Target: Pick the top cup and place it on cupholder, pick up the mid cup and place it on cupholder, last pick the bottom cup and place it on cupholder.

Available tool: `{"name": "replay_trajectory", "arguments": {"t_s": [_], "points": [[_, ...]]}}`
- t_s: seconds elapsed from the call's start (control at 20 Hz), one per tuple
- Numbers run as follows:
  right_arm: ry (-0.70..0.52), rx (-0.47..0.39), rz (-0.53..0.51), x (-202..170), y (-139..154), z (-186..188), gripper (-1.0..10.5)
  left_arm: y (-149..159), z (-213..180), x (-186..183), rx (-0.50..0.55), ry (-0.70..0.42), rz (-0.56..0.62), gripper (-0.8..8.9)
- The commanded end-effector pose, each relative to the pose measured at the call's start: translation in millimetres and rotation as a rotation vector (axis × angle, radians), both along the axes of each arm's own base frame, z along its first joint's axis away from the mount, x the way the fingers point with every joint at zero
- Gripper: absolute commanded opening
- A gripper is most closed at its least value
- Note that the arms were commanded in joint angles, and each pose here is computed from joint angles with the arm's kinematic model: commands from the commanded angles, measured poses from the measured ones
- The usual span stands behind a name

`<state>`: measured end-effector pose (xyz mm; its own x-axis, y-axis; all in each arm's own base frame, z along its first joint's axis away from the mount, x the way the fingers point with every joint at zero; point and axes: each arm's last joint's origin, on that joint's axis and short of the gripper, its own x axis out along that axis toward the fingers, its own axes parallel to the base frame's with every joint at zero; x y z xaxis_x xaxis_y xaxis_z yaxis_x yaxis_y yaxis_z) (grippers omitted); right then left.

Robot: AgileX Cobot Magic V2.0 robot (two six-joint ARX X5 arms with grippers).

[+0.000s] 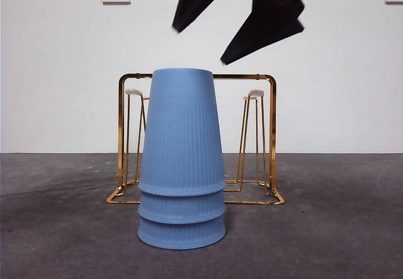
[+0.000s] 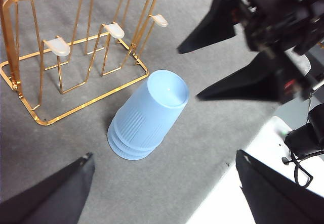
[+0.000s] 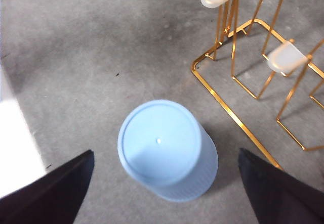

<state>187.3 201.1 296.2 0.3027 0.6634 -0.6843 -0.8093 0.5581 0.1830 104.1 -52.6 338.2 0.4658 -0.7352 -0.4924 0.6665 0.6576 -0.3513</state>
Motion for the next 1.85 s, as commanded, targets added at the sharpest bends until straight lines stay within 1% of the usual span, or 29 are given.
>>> {"name": "replay_trajectory", "arguments": {"t_s": [0.05,0.25,0.55,0.6,0.7,0.85,0.95,1.1,1.35,1.6,1.75,1.85], "points": [[-0.017,-0.015,0.015,4,12,-3,4.7,-1,6,0,-0.007,-0.023,-0.01,4.37],[-0.004,-0.032,0.02,11,22,-16,4.7,-1,6,0,-0.007,-0.023,-0.01,4.37],[0.019,-0.06,0.029,15,29,-28,4.7,-1,6,0,-0.006,-0.024,-0.01,4.36],[0.018,-0.06,0.031,15,29,-28,4.6,-1,6,0,-0.005,-0.026,-0.011,4.36],[0.017,-0.06,0.041,13,31,-28,3.7,-1,6,0,-0.005,-0.025,-0.011,4.36],[0.017,-0.058,0.053,12,32,-28,2.9,-1,6,0,-0.005,-0.026,-0.011,4.36],[0.016,-0.056,0.052,12,32,-28,2.7,-1,6,0,-0.005,-0.026,-0.011,4.36],[0.007,-0.048,0.051,12,32,-25,2.6,-1,6,0,-0.003,-0.029,-0.013,4.36],[-0.023,-0.015,0.051,11,32,-9,2.6,-1,6,0,-0.003,-0.029,-0.013,4.36],[-0.029,-0.013,0.053,9,29,17,2.6,-1,6,0,-0.003,-0.029,-0.013,4.36],[-0.044,-0.012,0.064,4,23,45,2.6,-1,6,0,-0.004,-0.03,-0.013,4.36],[-0.067,0.01,0.063,-1,18,66,2.6,-1,6,1,-0.006,-0.036,-0.013,4.36]]}}
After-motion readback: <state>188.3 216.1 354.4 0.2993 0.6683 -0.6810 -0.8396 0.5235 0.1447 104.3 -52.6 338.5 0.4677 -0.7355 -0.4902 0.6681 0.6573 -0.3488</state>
